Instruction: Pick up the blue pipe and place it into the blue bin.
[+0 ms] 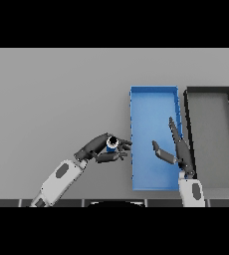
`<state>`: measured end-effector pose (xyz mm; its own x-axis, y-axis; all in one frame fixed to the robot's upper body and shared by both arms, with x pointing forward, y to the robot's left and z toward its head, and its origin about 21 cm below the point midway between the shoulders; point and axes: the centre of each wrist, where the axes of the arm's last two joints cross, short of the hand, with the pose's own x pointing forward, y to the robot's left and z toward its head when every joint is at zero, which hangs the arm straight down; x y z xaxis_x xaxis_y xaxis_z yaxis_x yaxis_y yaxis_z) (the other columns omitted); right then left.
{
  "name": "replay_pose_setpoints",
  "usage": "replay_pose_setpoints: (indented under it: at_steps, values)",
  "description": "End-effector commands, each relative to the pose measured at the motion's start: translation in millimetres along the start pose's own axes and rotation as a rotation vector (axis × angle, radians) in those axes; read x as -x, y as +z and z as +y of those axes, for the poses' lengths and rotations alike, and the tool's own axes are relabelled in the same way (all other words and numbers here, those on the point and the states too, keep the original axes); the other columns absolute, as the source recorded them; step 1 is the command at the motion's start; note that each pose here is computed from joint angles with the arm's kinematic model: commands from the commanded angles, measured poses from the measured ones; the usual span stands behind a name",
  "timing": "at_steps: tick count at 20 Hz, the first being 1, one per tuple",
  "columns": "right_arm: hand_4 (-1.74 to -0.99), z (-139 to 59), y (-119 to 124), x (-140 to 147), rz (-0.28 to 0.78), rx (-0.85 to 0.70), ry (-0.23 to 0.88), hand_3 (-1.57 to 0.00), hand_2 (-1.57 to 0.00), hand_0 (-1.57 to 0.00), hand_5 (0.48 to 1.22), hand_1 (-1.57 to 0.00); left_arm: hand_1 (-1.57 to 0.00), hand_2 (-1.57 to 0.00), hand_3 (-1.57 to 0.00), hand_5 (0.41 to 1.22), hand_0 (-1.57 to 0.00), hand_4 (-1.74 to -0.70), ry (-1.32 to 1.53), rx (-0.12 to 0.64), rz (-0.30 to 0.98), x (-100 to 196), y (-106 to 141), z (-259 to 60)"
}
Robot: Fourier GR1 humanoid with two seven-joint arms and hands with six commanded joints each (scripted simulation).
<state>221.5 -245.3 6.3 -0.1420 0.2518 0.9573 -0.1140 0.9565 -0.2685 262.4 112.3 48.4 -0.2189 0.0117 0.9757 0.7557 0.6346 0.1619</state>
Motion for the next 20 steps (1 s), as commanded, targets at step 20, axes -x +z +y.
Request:
replay_pose_setpoints:
  at_steps: [20]
  values:
    - [-1.297, -12.9, -14, -121, -0.221, -0.496, -0.088, 0.00, 0.00, 0.00, 0.523, 0.00, -1.57, -1.57, -1.44, 1.221, -1.57, -1.73, -0.018, 0.003, 0.018, -1, -1, 4]
